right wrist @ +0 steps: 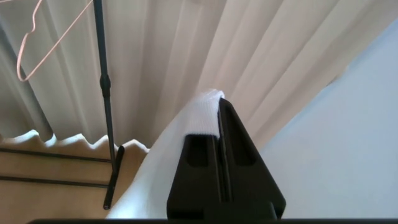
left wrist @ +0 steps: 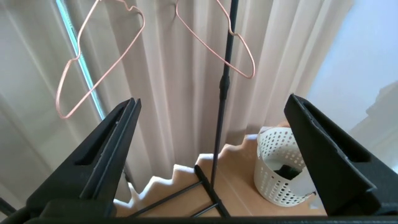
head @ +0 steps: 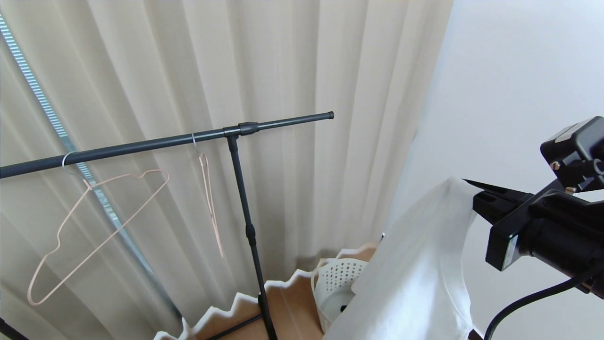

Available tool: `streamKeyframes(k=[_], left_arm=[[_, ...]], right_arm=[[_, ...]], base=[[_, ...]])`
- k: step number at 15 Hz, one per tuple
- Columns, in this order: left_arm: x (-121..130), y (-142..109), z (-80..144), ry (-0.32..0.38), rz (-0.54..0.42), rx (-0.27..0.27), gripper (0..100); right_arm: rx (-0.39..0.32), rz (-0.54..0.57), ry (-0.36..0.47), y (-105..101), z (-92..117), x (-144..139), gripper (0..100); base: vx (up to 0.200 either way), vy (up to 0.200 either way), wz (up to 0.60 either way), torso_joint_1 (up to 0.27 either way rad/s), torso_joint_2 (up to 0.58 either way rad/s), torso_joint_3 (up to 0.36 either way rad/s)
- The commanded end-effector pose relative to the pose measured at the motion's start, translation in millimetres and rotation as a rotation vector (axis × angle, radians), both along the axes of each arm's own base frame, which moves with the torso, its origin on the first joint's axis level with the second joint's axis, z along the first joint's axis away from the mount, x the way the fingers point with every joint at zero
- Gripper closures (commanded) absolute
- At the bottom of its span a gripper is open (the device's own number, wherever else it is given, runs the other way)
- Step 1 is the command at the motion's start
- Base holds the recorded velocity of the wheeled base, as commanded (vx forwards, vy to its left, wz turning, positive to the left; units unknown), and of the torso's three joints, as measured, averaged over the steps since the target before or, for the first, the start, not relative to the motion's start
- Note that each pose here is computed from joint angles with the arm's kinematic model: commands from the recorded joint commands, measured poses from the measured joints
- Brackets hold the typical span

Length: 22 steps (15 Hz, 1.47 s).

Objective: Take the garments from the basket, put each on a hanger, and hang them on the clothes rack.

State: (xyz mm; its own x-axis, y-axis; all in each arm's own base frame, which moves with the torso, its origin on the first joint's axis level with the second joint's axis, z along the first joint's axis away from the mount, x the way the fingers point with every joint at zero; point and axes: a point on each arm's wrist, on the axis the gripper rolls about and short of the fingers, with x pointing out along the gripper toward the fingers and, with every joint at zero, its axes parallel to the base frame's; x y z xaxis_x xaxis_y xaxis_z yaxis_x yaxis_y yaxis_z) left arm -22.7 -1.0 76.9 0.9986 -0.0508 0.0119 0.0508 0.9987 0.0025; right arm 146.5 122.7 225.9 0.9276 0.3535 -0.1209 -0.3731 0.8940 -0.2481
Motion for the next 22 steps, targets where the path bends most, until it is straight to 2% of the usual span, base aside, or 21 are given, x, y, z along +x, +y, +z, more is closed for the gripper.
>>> streamKeyframes(k=[1,3,12,17,22], left_arm=[[0.1,0.0,0.1,0.001,0.000,0.000,0],[0.1,0.0,0.1,0.001,0.000,0.000,0],[0.1,0.0,0.1,0.001,-0.001,0.001,0],[0.1,0.0,0.1,0.001,-0.001,0.000,0],[0.1,0.0,-0.1,0.003,-0.001,0.000,0]], right_arm=[[-0.007,-0.013,0.007,0.5,-1.9,4.0,100],[-0.014,-0.046,0.015,-4.1,-4.1,9.1,100],[-0.015,-0.048,0.016,-3.9,-4.6,9.9,100],[-0.013,-0.060,0.014,-5.5,-3.7,11.3,100],[-0.011,-0.059,0.012,-6.1,-3.2,10.4,100]], base=[[0.000,0.000,0.00,0.000,0.00,0.000],[0.000,0.000,0.60,0.007,0.00,0.000],[0.000,0.000,0.60,0.004,0.00,0.001],[0.000,0.000,0.00,0.000,0.00,0.000],[-0.200,0.200,0.00,0.004,0.01,0.005]])
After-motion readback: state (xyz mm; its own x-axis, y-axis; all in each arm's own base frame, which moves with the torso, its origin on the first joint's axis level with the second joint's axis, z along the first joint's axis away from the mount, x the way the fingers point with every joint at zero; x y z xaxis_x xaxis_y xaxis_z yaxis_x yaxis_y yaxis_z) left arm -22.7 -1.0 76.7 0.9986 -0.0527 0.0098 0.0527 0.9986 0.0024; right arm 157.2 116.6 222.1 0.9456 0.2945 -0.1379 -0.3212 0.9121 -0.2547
